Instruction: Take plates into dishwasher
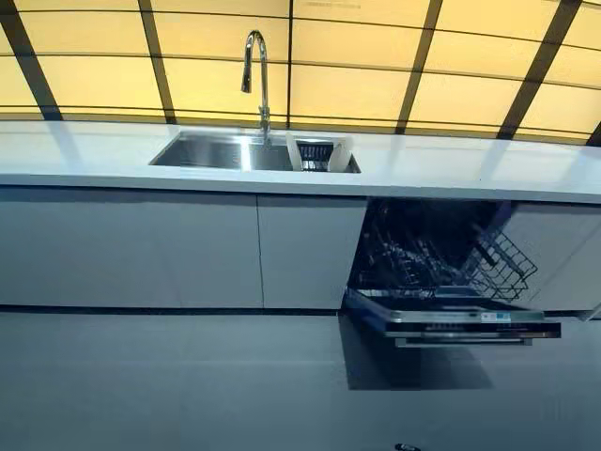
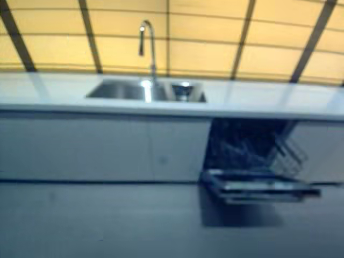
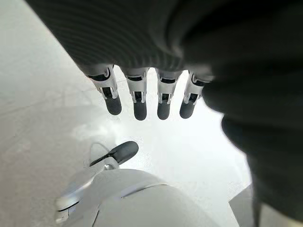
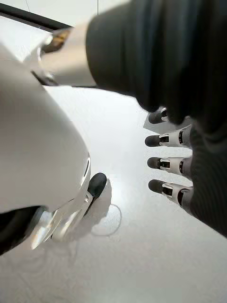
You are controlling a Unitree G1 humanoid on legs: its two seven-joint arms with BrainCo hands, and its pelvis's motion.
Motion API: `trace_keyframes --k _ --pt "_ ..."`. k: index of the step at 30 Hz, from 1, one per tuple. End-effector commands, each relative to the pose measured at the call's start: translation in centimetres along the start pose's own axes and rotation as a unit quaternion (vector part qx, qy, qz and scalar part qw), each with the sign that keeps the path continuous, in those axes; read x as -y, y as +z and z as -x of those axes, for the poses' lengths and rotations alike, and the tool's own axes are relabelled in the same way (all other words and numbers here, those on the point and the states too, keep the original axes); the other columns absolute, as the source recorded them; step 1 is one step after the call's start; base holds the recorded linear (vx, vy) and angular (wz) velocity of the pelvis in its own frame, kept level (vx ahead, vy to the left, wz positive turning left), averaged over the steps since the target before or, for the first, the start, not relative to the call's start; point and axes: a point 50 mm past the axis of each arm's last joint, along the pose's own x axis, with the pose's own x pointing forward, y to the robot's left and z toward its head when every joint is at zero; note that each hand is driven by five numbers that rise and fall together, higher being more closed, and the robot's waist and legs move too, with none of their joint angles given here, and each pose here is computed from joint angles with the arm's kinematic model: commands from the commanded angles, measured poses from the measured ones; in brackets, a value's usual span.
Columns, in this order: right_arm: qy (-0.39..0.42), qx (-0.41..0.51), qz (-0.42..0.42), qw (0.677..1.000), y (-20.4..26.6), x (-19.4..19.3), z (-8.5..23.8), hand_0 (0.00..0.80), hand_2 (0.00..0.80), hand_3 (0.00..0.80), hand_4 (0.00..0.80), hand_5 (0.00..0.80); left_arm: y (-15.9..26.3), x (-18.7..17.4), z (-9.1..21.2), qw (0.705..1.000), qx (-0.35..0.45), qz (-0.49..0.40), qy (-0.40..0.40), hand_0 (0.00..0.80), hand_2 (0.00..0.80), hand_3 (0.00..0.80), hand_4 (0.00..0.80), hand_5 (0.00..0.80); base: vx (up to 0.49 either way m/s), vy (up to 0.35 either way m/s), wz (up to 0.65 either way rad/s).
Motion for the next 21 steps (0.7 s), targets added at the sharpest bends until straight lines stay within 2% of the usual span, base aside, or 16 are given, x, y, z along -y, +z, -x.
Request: trace_keyframes --k 1,15,18,21 --pt "-0.01 0.04 0.004 0.999 3.6 0.8 -0.4 0.0 0.0 0.0 0.0 0.0 4.0 -0.4 -0.2 0.998 0.055 0.0 0.007 0.0 0.0 0.0 0.0 0.0 0.0 0.0 0.0" --pt "0.002 0.064 0.007 0.998 4.0 0.7 -0.3 0.0 0.0 0.0 0.0 0.0 3.5 -0.4 -0.2 0.999 0.044 0.001 0.013 0.0 0.0 0.0 0.0 0.0 0.0 0.0 0.0" --pt "0.036 0.116 0.002 0.993 5.8 0.6 -0.2 0.0 0.0 0.0 0.0 0.0 3.5 -0.4 -0.2 0.999 0.042 -0.007 0.014 0.0 0.0 0.0 0.0 0.0 0.001 -0.003 0.01" --pt "0.148 0.182 -0.013 0.972 10.1 -0.4 0.8 0.0 0.0 0.0 0.0 0.0 3.4 -0.6 -0.1 0.999 0.042 -0.021 0.017 0.0 0.0 0.0 0.0 0.0 -0.022 -0.035 0.02"
